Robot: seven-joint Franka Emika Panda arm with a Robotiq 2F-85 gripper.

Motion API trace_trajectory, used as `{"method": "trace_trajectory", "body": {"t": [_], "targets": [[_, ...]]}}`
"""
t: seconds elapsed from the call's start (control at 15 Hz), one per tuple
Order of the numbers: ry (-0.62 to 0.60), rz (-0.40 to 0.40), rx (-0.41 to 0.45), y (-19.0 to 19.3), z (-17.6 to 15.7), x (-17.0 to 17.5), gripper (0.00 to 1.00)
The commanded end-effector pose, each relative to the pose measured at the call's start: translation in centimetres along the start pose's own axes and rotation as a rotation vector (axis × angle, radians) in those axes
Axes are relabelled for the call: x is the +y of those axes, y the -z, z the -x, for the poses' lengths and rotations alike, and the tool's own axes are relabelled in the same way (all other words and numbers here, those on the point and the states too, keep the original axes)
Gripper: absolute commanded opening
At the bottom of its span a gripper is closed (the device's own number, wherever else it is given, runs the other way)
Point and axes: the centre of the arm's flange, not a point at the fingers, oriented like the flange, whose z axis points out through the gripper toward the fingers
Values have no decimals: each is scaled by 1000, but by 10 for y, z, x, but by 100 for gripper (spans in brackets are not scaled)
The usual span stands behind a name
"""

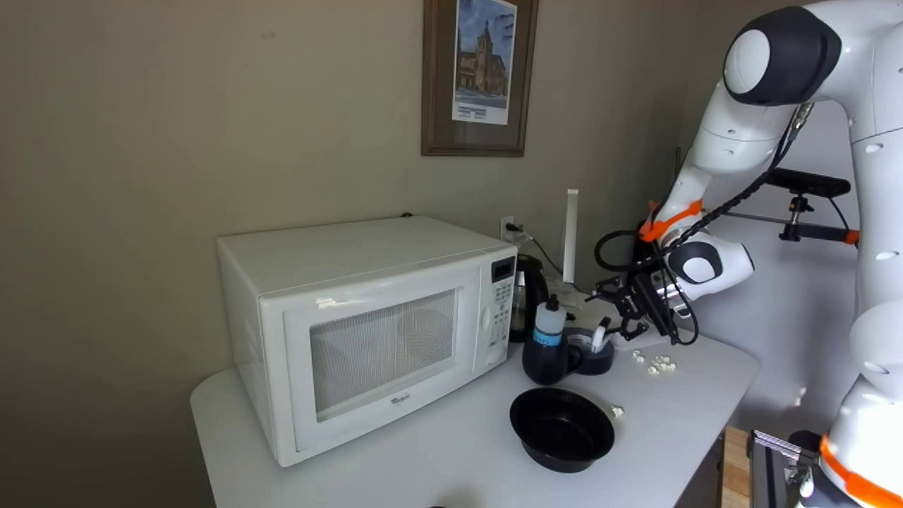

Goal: Put the brush on the tape

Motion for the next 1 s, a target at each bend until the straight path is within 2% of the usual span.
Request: {"method": "trace_trajectory", "body": {"t": [0.0, 0.27, 0.93], "targets": [[-25, 63, 10, 13, 12, -7, 100], [-32, 208, 36, 36, 17, -15, 100], [-23, 218, 75, 24, 20, -33, 100]]}}
